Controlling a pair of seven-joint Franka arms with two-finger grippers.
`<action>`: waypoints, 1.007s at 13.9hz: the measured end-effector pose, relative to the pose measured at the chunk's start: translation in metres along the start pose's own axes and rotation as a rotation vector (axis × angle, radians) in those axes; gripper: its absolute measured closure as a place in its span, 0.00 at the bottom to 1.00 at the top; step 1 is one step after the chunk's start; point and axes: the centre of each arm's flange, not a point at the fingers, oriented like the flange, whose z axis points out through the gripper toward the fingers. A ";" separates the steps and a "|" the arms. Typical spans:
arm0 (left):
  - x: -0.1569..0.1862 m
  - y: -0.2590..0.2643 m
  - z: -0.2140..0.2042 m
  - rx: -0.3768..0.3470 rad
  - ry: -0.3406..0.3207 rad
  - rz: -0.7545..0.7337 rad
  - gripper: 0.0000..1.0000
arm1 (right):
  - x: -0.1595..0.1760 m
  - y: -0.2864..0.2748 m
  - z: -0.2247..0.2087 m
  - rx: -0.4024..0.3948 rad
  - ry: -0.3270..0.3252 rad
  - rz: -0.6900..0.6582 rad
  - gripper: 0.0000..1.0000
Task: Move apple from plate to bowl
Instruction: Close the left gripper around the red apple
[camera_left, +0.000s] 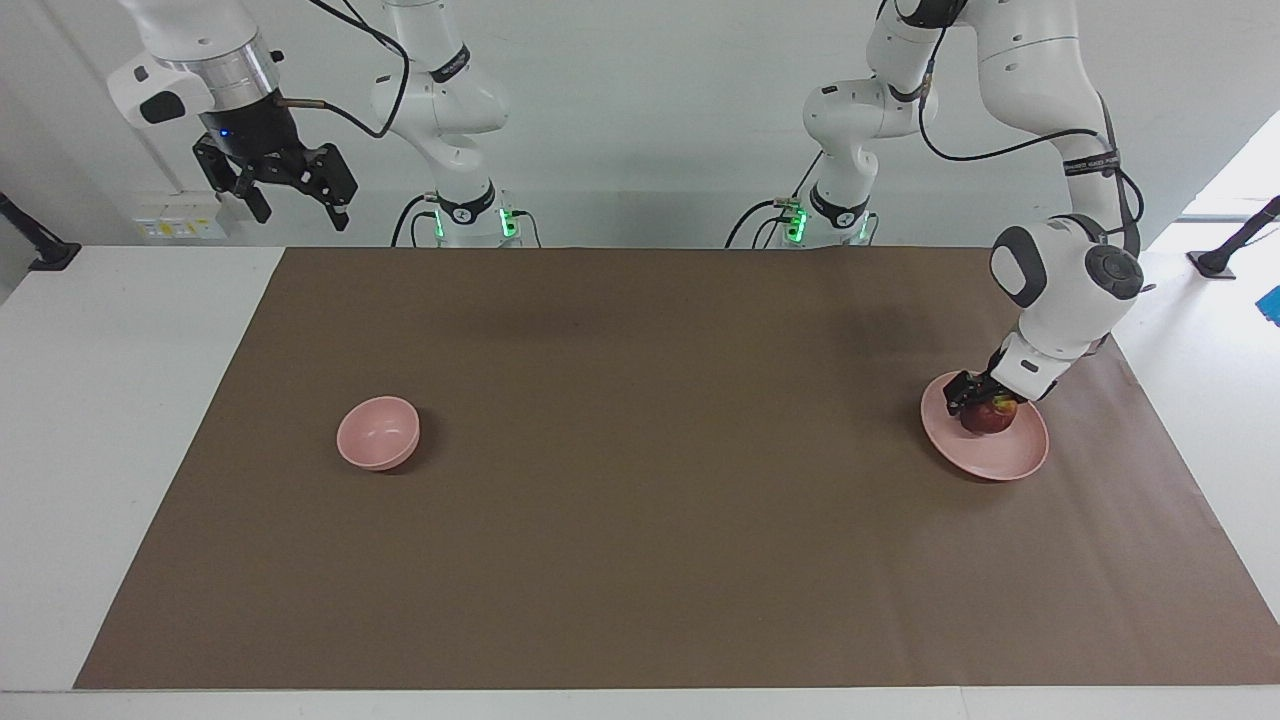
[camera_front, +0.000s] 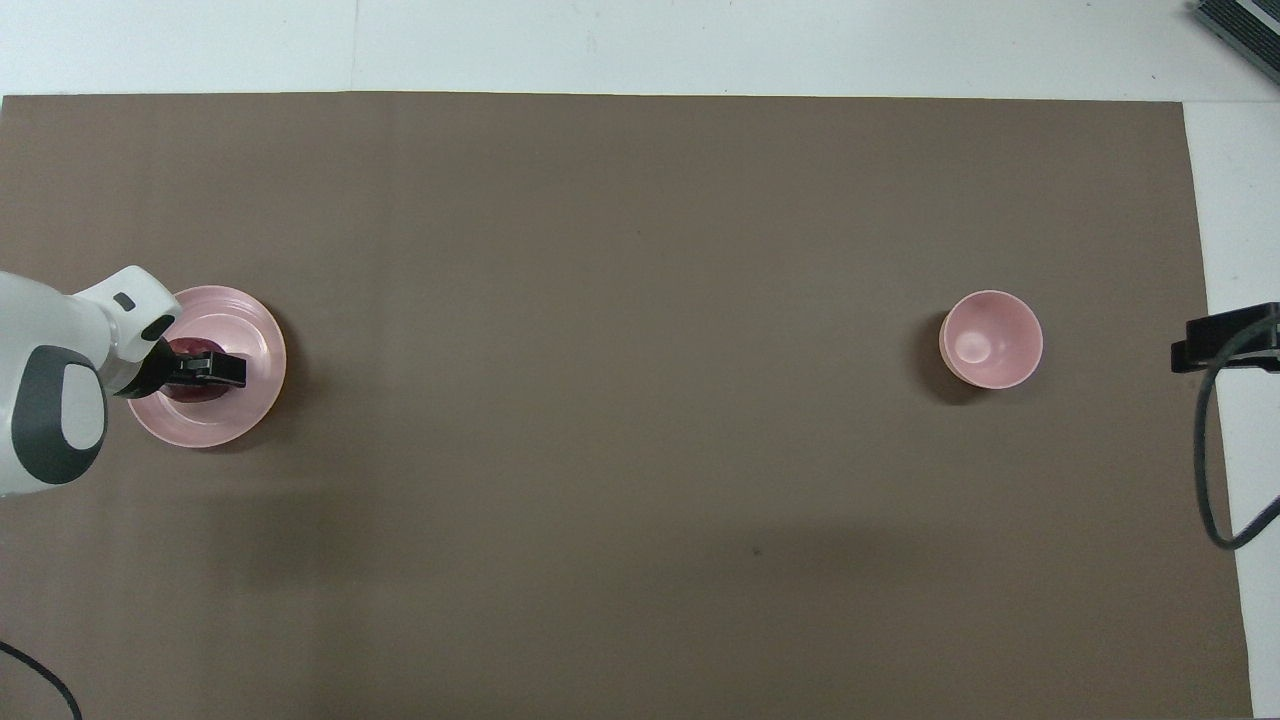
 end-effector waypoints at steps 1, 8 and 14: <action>0.001 0.000 0.000 0.001 0.004 0.005 0.00 | 0.000 0.000 0.000 0.000 0.000 0.000 0.00; 0.004 -0.009 0.000 0.008 0.046 -0.002 0.05 | -0.001 0.000 0.000 0.000 -0.001 0.000 0.00; 0.005 -0.008 -0.001 0.004 0.025 0.000 0.22 | -0.002 0.000 0.001 0.000 -0.004 0.000 0.00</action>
